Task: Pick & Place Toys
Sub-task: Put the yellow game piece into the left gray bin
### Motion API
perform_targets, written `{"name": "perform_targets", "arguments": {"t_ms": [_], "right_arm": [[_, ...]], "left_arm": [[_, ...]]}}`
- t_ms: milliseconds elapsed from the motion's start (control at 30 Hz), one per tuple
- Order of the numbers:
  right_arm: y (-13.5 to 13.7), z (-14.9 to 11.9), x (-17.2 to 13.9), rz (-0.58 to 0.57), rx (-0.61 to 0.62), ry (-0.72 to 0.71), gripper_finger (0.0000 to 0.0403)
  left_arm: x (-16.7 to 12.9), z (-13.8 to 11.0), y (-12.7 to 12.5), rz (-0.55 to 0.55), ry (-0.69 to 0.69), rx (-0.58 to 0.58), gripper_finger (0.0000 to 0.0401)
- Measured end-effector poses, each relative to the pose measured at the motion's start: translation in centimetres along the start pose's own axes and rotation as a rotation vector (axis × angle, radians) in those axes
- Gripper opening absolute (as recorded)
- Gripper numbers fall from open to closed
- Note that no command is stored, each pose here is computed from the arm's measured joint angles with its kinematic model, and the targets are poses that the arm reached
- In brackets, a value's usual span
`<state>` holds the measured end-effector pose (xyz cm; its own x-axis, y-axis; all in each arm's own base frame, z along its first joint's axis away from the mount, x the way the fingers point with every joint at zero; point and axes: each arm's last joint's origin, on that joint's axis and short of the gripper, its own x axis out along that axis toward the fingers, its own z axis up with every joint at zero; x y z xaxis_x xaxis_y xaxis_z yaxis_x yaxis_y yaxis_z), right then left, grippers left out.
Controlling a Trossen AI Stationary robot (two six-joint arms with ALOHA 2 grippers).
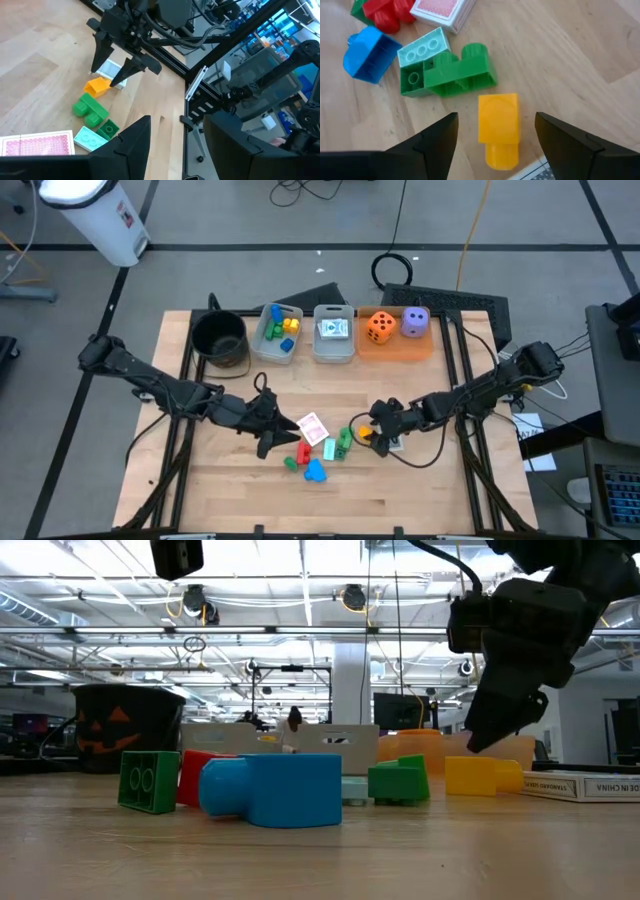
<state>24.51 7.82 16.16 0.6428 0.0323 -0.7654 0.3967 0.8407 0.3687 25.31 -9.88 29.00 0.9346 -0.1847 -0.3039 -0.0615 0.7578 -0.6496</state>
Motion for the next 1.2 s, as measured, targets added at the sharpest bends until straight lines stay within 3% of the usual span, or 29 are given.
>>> {"name": "perform_targets", "arguments": {"t_ms": [633,800,1200], "right_arm": [[-0.2,-1.0,0.2,-0.006,-0.149,0.005,0.0254],[-0.1,-1.1,0.1,-0.05,-0.14,-0.039,0.0245],[-0.2,-1.7,1.2,-0.054,-0.143,0.008,0.0233]], "left_arm": [[0.1,0.4,0.5,0.025,-0.013,-0.008,0.0186],[0.2,0.9,0.9,0.036,-0.023,-0.016,0.0186],[0.3,1.4,1.4,0.031,-0.019,-0.019,0.0186]]}}
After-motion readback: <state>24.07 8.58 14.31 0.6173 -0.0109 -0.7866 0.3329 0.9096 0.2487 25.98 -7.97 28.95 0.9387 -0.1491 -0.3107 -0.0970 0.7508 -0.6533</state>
